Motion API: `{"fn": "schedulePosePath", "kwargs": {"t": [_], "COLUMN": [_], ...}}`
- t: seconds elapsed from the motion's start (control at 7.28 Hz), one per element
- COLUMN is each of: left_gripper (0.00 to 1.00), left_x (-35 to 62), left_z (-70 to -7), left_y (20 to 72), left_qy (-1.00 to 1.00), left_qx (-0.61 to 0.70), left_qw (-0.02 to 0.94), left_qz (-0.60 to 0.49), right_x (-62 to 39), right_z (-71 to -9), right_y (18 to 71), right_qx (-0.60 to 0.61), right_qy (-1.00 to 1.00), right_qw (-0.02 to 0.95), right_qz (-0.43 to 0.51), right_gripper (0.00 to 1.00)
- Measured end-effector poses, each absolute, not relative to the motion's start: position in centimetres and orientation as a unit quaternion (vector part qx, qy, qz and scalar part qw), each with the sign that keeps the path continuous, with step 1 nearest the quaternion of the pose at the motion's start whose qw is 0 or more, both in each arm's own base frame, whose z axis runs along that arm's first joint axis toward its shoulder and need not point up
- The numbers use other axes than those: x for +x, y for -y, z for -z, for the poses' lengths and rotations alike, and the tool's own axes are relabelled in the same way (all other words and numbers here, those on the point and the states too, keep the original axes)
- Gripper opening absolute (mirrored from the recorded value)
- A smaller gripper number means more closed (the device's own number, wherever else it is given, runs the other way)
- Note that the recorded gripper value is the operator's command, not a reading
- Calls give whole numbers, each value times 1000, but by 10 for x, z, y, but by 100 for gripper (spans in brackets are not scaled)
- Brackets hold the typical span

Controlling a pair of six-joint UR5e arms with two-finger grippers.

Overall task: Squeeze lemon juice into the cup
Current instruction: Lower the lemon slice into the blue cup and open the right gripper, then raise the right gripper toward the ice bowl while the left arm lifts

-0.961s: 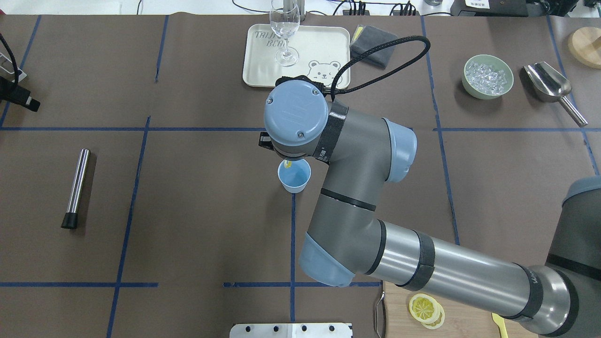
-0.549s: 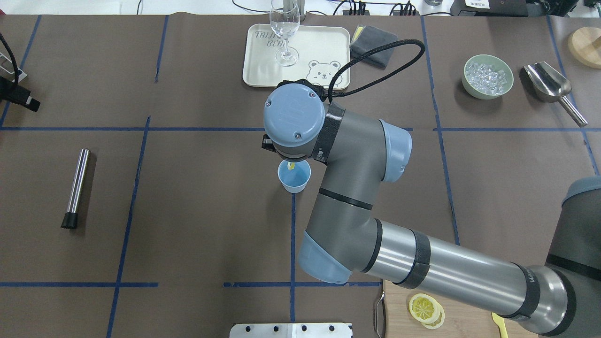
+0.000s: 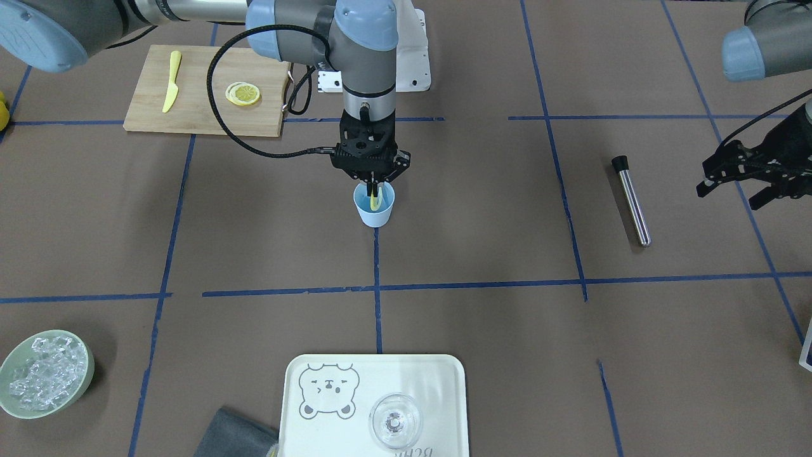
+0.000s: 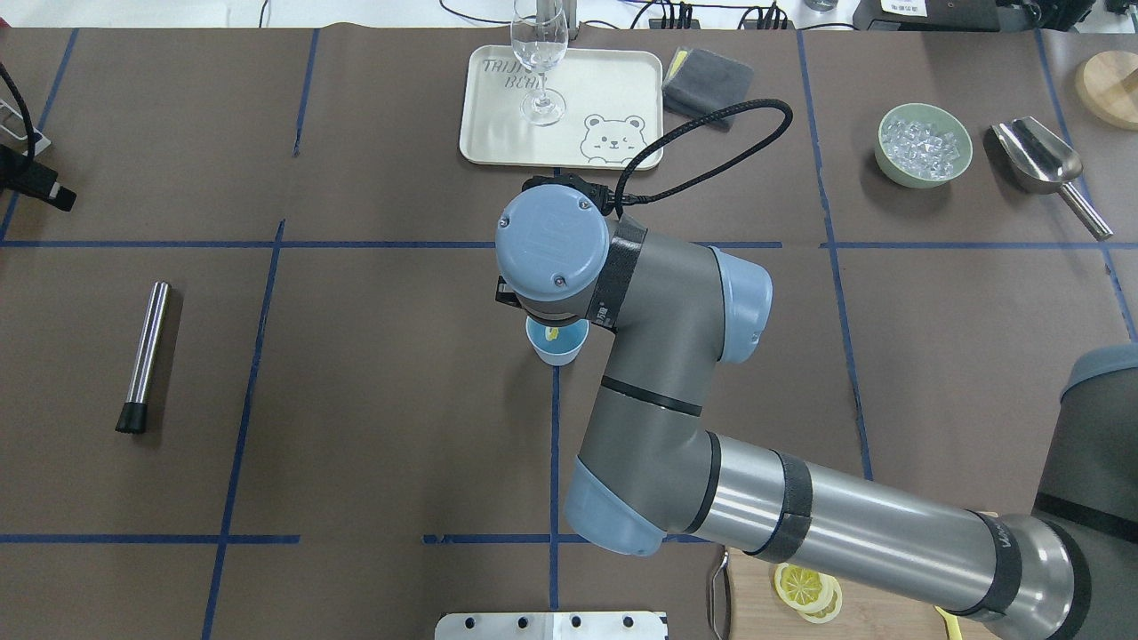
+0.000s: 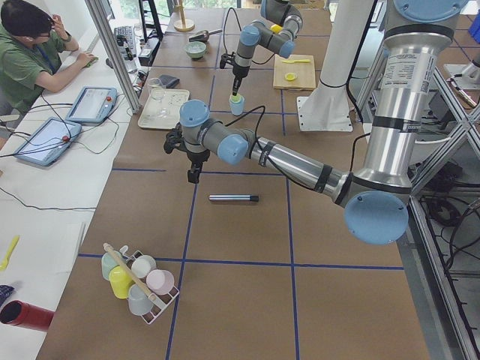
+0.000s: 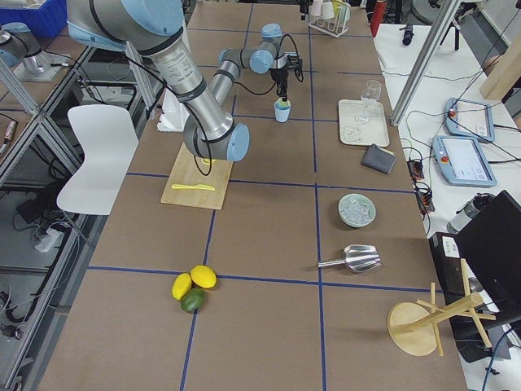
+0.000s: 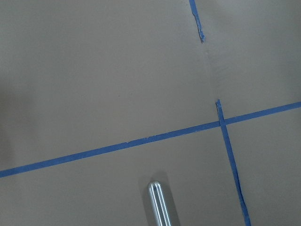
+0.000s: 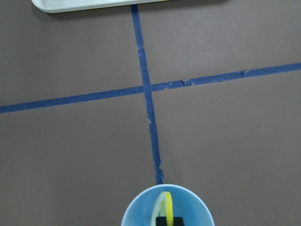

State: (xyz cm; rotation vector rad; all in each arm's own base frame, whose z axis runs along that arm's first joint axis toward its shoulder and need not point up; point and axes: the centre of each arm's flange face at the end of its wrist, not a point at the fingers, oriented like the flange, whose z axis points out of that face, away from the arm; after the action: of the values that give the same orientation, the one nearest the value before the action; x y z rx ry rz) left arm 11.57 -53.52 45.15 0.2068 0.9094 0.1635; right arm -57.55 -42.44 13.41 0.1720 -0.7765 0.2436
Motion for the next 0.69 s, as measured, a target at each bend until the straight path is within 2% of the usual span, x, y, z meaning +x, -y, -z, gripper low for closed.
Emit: {"fn": "schedulePosePath", "kwargs": {"t": [0.69], "left_gripper": [100], "left_x": [119], "left_z": [-447], "left_y": [541], "left_qy": [-438], "left_qx": [101], "left_qw": [890], "left_qz": [-79], "right_x": [-542], "right_z": [-131], "right_y": [449], "right_qx": [73], "right_qy": [379], "right_qw": [916], "right_qz": [-107], "right_gripper": [100]}}
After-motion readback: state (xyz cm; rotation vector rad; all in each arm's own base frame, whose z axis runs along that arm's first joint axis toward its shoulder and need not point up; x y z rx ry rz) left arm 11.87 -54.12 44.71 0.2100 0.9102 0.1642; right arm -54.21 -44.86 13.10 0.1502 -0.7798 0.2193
